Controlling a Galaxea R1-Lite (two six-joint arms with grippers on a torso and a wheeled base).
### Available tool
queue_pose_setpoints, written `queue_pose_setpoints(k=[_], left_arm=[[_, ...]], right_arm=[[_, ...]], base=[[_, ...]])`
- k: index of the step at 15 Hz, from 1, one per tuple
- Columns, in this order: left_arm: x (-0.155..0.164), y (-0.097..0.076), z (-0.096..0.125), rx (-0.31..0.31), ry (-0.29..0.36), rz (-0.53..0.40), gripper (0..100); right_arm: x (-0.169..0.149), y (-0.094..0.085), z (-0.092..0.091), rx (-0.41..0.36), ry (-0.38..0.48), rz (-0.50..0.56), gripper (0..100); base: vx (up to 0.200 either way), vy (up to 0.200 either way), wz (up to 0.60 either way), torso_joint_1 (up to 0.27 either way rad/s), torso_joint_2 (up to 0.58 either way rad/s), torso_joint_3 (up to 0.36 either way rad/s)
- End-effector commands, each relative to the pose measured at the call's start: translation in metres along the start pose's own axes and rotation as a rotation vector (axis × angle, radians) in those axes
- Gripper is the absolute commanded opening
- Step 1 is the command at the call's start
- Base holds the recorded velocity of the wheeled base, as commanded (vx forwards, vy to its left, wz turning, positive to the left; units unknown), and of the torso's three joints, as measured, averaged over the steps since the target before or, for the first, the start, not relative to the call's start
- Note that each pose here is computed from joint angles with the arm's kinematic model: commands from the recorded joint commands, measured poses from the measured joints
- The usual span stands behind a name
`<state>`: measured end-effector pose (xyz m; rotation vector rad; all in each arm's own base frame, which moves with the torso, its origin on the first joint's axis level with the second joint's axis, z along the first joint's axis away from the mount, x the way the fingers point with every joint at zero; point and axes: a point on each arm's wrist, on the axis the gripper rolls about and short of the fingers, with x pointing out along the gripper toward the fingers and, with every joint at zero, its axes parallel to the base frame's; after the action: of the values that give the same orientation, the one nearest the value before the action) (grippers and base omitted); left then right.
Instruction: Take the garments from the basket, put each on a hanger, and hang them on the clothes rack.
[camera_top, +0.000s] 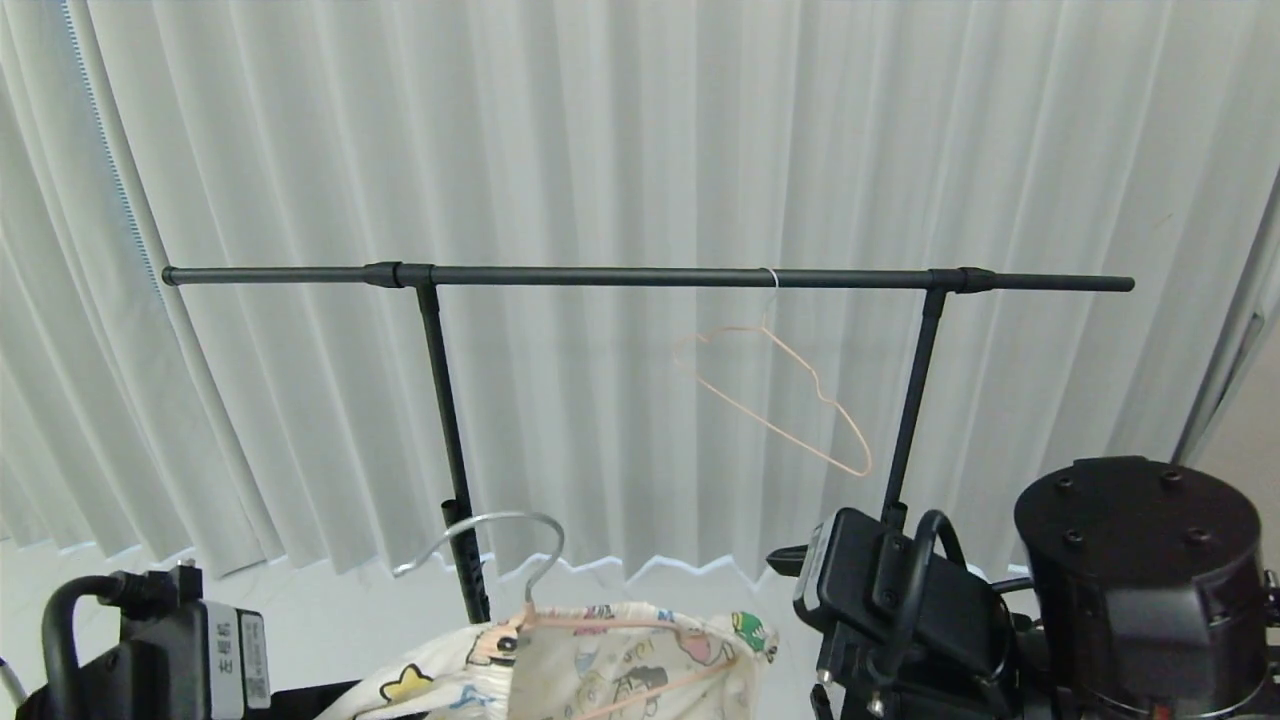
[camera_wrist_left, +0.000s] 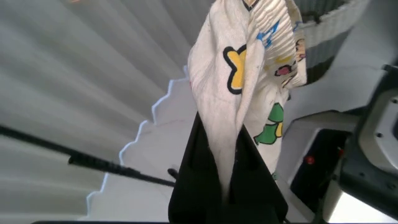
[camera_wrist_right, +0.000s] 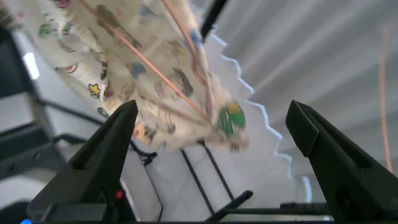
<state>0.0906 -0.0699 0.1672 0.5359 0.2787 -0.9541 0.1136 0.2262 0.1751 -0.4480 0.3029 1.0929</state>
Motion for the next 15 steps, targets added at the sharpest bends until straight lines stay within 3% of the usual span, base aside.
queue_pose_setpoints(k=[1,3,7,13,14,15], left_arm=[[0.002,-0.009,0.004,0.039,-0.028,-0.070,0],[0.002,-0.011,0.006,0.050,-0.037,-0.088,0],[0.003,-0.013,0.013,0.072,-0.061,-0.119,0],[0.003,-0.012,0.018,0.079,-0.080,-0.117,0],[0.002,-0.012,0.018,0.080,-0.082,-0.118,0],[0.001,-0.012,0.018,0.080,-0.086,-0.116,0]], right_arm=[[0.008,0.004,0.000,-0.040,0.014,0.050,100],[0.021,0.013,0.004,-0.087,0.019,0.097,100],[0.037,0.026,0.006,-0.110,0.034,0.138,100],[0.037,0.026,0.007,-0.100,0.026,0.156,100],[0.037,0.026,0.006,-0.099,0.029,0.157,0],[0.037,0.025,0.006,-0.085,0.031,0.152,0]], base=[[0.000,0.000,0.00,0.000,0.00,0.000],[0.000,0.000,0.00,0.000,0.00,0.000],[0.000,0.000,0.00,0.000,0.00,0.000],[0.000,0.000,0.00,0.000,0.00,0.000],[0.000,0.000,0.00,0.000,0.00,0.000],[0.000,0.000,0.00,0.000,0.00,0.000]])
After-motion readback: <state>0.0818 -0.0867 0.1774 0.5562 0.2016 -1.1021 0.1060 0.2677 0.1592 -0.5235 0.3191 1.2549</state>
